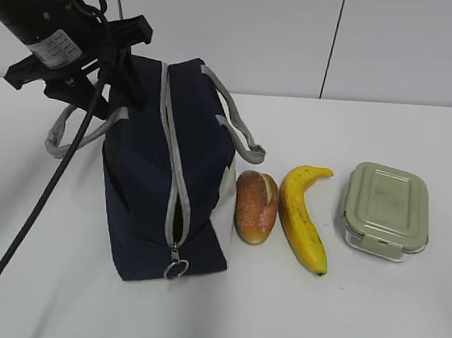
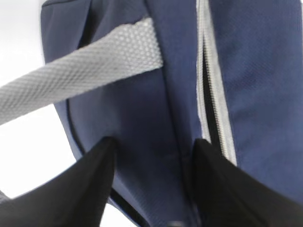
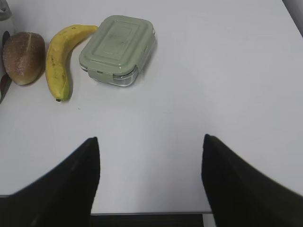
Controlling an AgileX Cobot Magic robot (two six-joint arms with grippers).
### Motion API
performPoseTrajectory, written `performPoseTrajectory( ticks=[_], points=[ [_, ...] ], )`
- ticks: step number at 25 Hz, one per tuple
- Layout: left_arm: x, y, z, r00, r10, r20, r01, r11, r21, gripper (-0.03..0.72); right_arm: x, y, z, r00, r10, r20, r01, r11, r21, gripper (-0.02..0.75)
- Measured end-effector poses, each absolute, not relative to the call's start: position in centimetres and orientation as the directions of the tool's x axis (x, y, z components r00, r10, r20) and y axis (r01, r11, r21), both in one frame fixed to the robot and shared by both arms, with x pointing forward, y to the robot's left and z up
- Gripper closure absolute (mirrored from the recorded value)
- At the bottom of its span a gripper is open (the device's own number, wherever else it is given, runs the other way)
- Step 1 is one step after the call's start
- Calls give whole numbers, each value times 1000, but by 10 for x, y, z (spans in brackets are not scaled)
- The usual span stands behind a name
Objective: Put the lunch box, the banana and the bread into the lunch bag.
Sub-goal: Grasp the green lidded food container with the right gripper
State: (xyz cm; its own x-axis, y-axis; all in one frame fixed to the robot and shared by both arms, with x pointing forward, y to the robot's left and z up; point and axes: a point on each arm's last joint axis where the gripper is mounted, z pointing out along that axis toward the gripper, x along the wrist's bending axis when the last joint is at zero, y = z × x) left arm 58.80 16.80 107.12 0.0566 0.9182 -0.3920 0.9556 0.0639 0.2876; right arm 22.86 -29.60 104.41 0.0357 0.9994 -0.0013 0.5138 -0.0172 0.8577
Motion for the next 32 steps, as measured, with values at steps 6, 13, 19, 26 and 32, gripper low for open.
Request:
performPoseTrajectory(
  ticks=[6, 13, 19, 26, 32],
  points=[
    [589, 168, 1071, 58, 919, -390, 954, 64, 293, 629, 229, -296, 1044, 36, 999, -1, 514, -17, 858, 222],
    [588, 171, 1070, 126, 933, -336, 950, -16, 310, 685, 229, -296, 1044, 36, 999, -1, 515, -17, 857, 223],
    [588, 180, 1068, 174, 962, -213, 942, -100, 319, 687, 229, -296, 1044, 36, 999, -1, 515, -17, 857, 222],
    [593, 181, 1069, 181, 965, -190, 923, -100, 372, 687, 229, -296, 1044, 36, 999, -1, 515, -17, 857, 222],
    [597, 176, 1073, 172, 953, -250, 904, -52, 424, 687, 229, -296, 1044, 36, 999, -1, 515, -17, 857, 223]
  ],
)
